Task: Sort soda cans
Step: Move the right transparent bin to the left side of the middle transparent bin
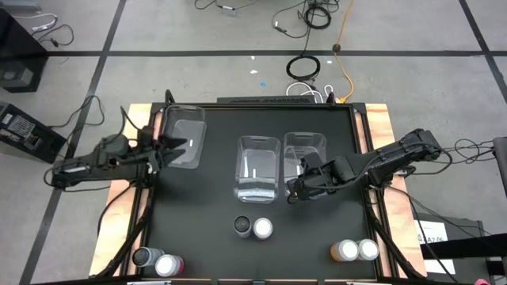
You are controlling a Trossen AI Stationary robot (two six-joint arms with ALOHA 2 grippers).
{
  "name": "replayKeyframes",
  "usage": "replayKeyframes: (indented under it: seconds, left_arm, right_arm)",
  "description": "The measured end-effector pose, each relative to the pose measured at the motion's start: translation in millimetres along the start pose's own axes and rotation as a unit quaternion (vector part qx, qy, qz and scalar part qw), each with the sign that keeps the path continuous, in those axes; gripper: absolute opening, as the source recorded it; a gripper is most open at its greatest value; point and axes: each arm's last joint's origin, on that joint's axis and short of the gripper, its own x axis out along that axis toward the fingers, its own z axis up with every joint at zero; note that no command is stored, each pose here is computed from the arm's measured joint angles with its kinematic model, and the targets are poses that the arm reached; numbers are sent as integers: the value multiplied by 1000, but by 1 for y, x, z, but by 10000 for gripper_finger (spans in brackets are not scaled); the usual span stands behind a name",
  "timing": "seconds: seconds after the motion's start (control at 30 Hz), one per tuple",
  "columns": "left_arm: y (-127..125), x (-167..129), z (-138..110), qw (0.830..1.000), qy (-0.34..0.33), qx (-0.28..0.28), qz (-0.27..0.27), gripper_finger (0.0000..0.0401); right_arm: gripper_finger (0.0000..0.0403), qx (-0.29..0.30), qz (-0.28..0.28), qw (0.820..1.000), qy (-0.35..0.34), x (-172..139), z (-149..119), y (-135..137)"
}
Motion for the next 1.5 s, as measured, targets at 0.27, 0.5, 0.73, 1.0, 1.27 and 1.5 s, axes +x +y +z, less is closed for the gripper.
replayKeyframes:
  seconds: [0.27,0.5,0.73,1.0,1.27,1.5]
  left_arm:
    - [-16,27,31,980,112,10,162,383]
    - [-5,72,35,923,227,-32,309,383]
    - [25,94,30,871,285,-78,392,375]
    - [44,104,29,845,297,-99,433,298]
    - [60,123,15,821,343,-121,440,261]
    - [74,133,5,793,358,-129,476,260]
  right_arm:
    - [82,-12,-18,1000,-13,0,1,-3]
    - [82,-13,-18,1000,-11,0,0,-3]
    - [82,-35,-10,999,-17,-6,-13,-3]
    - [82,-47,46,994,-82,-45,-41,-21]
    - [82,-171,118,972,-110,-77,-81,-37]
    - [82,-161,158,968,-110,-89,-106,-46]
